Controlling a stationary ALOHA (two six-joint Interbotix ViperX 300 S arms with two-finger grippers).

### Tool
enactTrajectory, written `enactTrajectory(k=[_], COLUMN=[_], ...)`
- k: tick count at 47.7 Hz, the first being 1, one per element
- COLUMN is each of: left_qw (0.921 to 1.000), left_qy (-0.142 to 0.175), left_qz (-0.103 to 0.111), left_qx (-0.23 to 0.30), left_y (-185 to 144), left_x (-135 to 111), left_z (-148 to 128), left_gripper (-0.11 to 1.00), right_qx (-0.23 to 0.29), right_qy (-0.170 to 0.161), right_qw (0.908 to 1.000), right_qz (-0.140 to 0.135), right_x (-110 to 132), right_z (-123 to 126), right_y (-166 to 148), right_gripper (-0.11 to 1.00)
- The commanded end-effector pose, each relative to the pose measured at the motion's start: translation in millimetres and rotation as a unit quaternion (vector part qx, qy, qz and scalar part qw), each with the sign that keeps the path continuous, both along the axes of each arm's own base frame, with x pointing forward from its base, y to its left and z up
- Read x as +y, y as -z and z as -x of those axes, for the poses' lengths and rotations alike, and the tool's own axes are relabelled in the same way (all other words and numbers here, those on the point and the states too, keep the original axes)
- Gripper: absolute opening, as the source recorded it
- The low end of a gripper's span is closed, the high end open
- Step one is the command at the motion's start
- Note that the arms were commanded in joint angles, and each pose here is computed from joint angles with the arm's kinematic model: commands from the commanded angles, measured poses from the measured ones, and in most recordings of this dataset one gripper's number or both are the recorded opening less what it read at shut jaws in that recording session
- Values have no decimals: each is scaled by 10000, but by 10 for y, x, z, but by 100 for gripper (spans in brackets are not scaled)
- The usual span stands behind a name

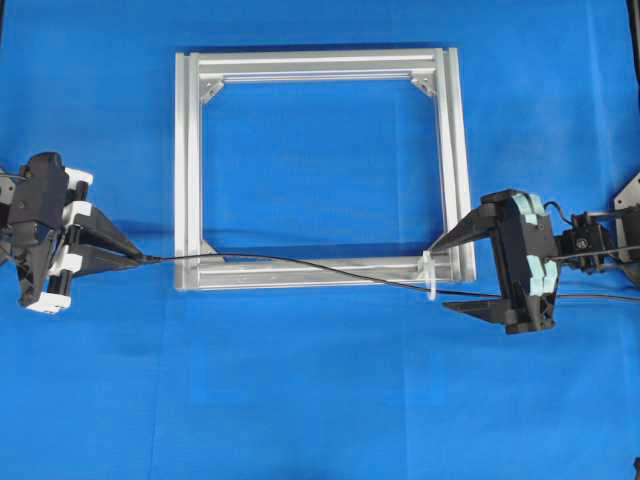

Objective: Insert the wire through the string loop located on the right side.
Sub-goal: 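Pull the plug leftward with the left gripper, drawing cable through loop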

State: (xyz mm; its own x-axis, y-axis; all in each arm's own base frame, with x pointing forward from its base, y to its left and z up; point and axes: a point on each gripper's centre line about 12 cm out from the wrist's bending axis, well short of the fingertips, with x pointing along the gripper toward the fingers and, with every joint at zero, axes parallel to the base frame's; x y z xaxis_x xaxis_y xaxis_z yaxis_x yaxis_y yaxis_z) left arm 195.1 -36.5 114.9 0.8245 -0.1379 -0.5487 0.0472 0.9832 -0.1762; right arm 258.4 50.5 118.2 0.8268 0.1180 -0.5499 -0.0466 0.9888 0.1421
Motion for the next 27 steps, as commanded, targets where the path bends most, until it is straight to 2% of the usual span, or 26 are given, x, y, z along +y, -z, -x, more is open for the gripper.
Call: enactTrajectory(k=[1,3,5,12,16,27], left_qw=[10000,10000,10000,10000,10000,10000], left_qy=[36,28,36,29,29,33], left_qz=[4,16,15,13,14,24], left_qx=[-62,-52,-44,-29,-37,-59], left_y=[-42,-41,-39,-36,-39,-66], left_x=[-24,-24,-27,-23,-23,-24], left_z=[-61,-60,-58,-57,-57,-53], left_gripper=[9,11,21,66,85,81], right_qx=[-127,-127,-135,-127,-135,-184], right_qy=[7,7,0,-1,-1,-14], right_qw=[9999,9999,9999,9999,9999,9998], right_qz=[-29,-29,-30,-29,-31,-71], right_x=[8,8,12,12,12,13], right_z=[-54,-54,-54,-54,-54,-41], right_y=[-65,-65,-66,-65,-69,-168], right_gripper=[98,98,98,98,98,98])
